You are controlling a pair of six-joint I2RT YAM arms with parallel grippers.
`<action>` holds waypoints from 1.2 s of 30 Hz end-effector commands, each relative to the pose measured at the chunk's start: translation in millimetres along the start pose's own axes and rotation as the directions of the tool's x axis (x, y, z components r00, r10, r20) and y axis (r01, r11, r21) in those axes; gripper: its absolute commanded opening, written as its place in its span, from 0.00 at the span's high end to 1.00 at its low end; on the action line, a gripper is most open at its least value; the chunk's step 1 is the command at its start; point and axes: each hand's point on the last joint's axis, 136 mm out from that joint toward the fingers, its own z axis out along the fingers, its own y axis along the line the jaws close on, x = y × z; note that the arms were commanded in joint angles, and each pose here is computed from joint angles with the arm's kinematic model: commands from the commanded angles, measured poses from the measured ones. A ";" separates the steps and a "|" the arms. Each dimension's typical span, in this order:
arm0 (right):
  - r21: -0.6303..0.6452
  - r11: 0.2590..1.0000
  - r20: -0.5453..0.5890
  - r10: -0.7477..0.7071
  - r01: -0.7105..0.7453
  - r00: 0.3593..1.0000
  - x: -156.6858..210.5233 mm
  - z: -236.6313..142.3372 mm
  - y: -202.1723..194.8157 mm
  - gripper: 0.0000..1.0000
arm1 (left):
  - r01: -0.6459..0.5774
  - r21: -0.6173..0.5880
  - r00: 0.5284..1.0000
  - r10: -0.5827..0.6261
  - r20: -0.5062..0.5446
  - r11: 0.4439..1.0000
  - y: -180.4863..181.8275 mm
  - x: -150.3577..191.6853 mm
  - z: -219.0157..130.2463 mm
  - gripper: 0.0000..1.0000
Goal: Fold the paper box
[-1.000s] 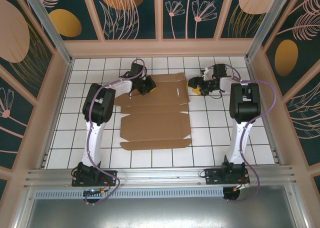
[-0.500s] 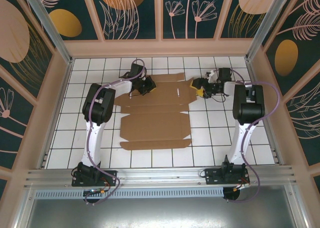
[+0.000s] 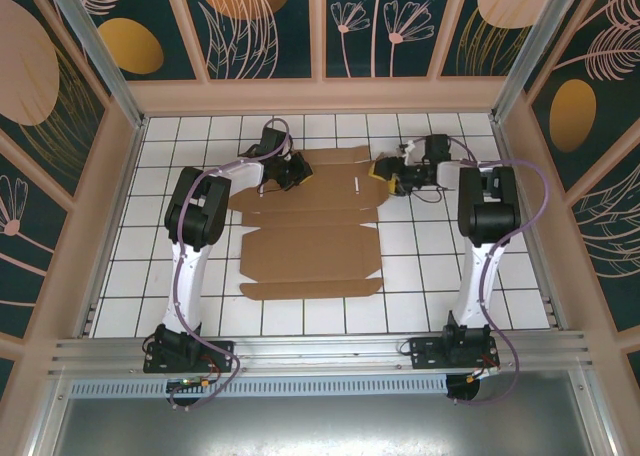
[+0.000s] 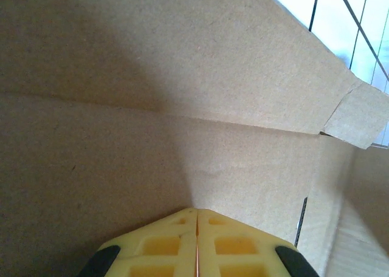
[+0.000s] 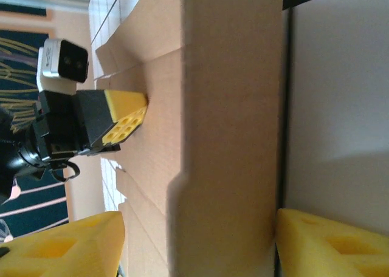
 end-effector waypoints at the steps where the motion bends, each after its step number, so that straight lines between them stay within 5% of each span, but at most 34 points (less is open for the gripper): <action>1: -0.056 0.998 -0.118 0.017 -0.024 0.993 28.4 28.9 5.1 0.34 | 0.034 -0.005 0.999 -0.034 -0.031 0.999 11.2 8.1 4.6 0.92; 6: 0.027 1.000 -0.113 -0.001 0.004 0.994 22.8 38.1 3.1 0.43 | 0.050 0.011 0.998 -0.049 -0.042 0.999 9.8 9.8 6.1 0.92; 15: 0.491 0.855 -0.008 -0.187 0.166 0.982 -26.1 -1.3 11.3 0.84 | 0.085 0.063 0.995 -0.081 -0.057 0.994 -0.2 13.6 3.5 0.92; 22: 0.758 0.587 -0.134 -0.287 0.285 0.948 -29.4 8.4 20.6 0.85 | 0.112 0.106 0.992 -0.105 -0.073 0.988 -11.9 19.6 2.5 0.92; 28: 0.834 0.417 -0.209 -0.366 0.361 0.907 -18.6 28.4 39.4 0.80 | 0.129 0.111 0.990 -0.120 -0.080 0.985 -10.4 21.0 4.2 0.93; 36: 0.911 0.045 -0.348 -0.445 0.409 0.825 -8.2 69.2 41.5 0.70 | 0.135 0.106 0.988 -0.126 -0.083 0.985 -8.5 21.5 5.9 0.93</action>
